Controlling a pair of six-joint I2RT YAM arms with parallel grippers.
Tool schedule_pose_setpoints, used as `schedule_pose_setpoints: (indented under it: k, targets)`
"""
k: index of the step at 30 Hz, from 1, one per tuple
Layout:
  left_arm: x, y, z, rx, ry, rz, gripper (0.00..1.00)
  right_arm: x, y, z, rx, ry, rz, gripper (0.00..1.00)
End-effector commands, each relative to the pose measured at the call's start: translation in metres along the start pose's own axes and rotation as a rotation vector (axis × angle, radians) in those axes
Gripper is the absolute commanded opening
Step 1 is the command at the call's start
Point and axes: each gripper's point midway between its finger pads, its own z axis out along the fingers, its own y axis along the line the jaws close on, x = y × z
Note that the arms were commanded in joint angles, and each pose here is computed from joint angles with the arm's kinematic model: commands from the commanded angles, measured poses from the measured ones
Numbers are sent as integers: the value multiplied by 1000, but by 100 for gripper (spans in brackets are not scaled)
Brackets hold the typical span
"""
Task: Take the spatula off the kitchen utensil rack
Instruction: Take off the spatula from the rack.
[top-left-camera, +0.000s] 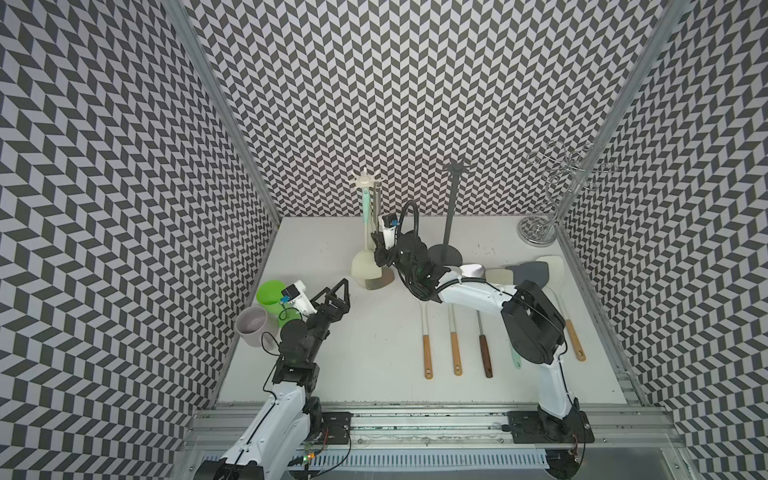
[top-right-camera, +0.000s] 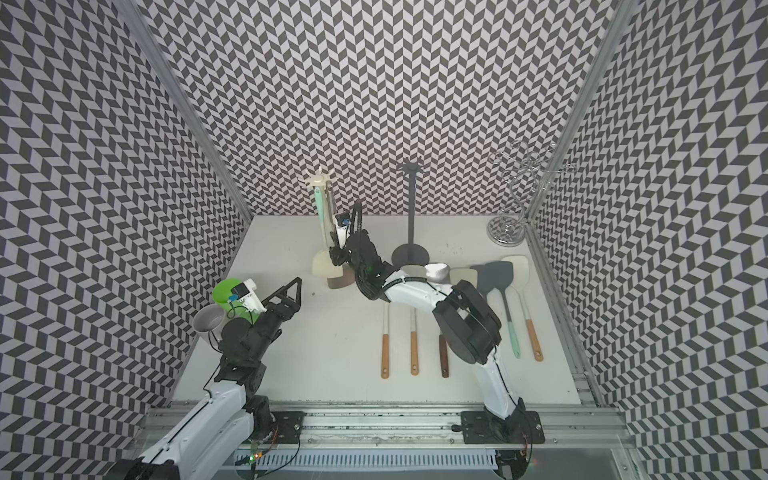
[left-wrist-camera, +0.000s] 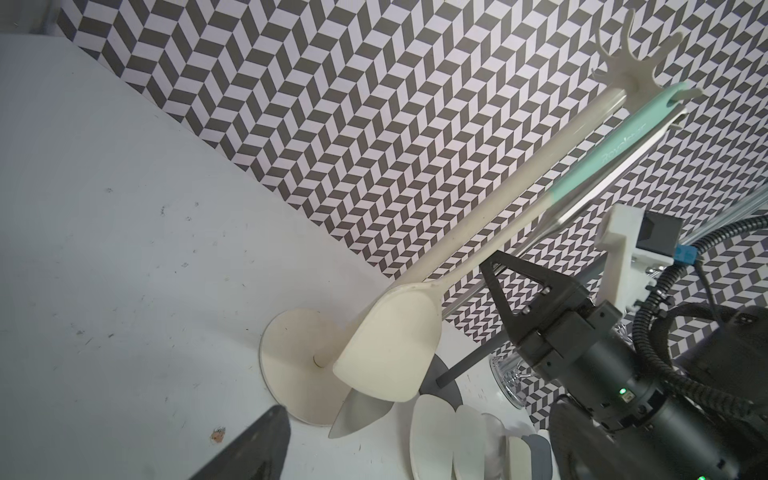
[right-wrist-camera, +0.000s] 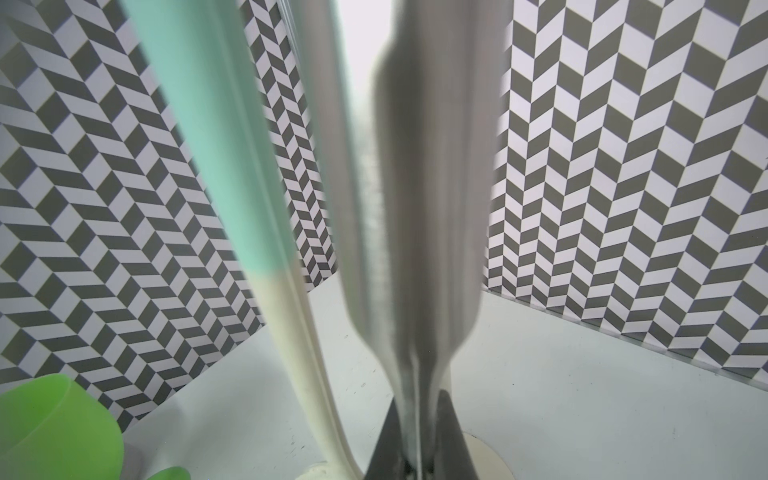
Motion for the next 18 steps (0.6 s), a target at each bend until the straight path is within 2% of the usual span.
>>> schedule_pose_setpoints:
  k: [1,6,11,18]
  targets:
    - [-1,4,-2,-11,-13,22,99,-72,-6,-18,42,-163,57,0]
    - [-1,4,-3,-13,-16,22,99,-74,-9,-19,63,-153,40,0]
    - [0,5,-2,-11,-11,19,99,-72,-22,-20,146,-102,25,0]
    - [0,5,-3,-14,-14,24,99,-75,0,-33,13,-77,8,0]
